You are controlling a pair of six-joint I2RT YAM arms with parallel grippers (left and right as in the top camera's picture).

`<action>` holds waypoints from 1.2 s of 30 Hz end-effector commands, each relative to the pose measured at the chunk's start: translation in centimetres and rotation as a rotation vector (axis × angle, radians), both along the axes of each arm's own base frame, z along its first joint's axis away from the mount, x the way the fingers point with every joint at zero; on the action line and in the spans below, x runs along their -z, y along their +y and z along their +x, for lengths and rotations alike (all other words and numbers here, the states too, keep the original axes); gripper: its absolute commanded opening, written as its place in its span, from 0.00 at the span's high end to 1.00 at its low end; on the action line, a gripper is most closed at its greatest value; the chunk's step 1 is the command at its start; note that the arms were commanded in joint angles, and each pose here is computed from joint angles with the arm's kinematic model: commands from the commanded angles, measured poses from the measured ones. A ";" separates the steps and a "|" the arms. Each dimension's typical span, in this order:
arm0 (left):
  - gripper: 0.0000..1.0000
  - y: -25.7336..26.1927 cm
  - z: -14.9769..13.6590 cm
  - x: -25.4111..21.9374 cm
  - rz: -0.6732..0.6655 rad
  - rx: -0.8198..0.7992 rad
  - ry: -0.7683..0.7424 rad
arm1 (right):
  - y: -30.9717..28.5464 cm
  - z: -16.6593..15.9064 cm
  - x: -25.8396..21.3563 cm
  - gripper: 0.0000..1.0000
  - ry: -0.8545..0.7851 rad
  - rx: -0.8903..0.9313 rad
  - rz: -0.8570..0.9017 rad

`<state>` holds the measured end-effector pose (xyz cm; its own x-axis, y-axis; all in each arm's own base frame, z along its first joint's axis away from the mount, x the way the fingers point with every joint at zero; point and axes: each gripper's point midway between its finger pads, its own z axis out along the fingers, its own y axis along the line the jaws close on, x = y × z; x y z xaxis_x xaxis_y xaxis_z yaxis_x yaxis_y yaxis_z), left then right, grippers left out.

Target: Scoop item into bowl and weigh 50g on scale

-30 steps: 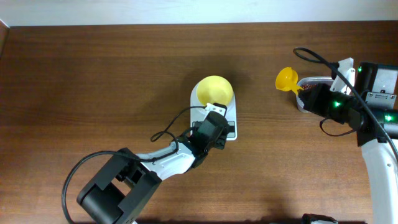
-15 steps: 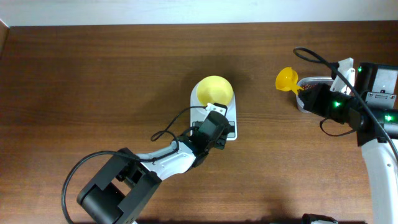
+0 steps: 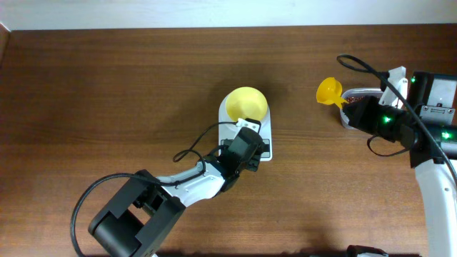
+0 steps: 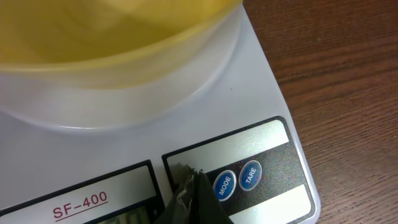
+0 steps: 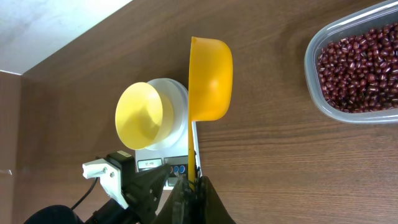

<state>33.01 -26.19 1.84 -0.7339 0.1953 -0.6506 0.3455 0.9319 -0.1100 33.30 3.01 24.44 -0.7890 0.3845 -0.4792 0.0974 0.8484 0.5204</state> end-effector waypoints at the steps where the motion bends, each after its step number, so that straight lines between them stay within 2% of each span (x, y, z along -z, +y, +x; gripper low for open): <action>1: 1.00 1.6 -1.5 3.3 0.084 -0.008 0.081 | -0.3 0.3 -0.7 0.96 -0.024 -0.003 -0.016; 7: 1.00 2.0 -1.9 3.8 0.102 -0.008 0.102 | -0.3 0.3 -0.7 0.96 -0.024 -0.003 -0.017; 12: 1.00 2.6 -2.8 6.1 0.143 -0.003 0.157 | -0.3 0.3 -0.7 0.96 -0.027 -0.008 -0.021; 23: 1.00 4.2 -4.5 7.1 0.215 -0.005 0.234 | -0.3 0.2 -0.6 0.96 -0.019 -0.008 -0.020; 36: 1.00 4.7 -5.0 7.4 0.235 -0.005 0.256 | -0.2 0.0 -0.5 0.96 -0.009 -0.008 -0.018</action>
<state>32.30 -25.73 0.97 -0.7757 0.2396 -0.5838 0.3412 0.9375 -0.0687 33.10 3.04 24.28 -0.7957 0.3719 -0.4780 0.0906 0.8535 0.5132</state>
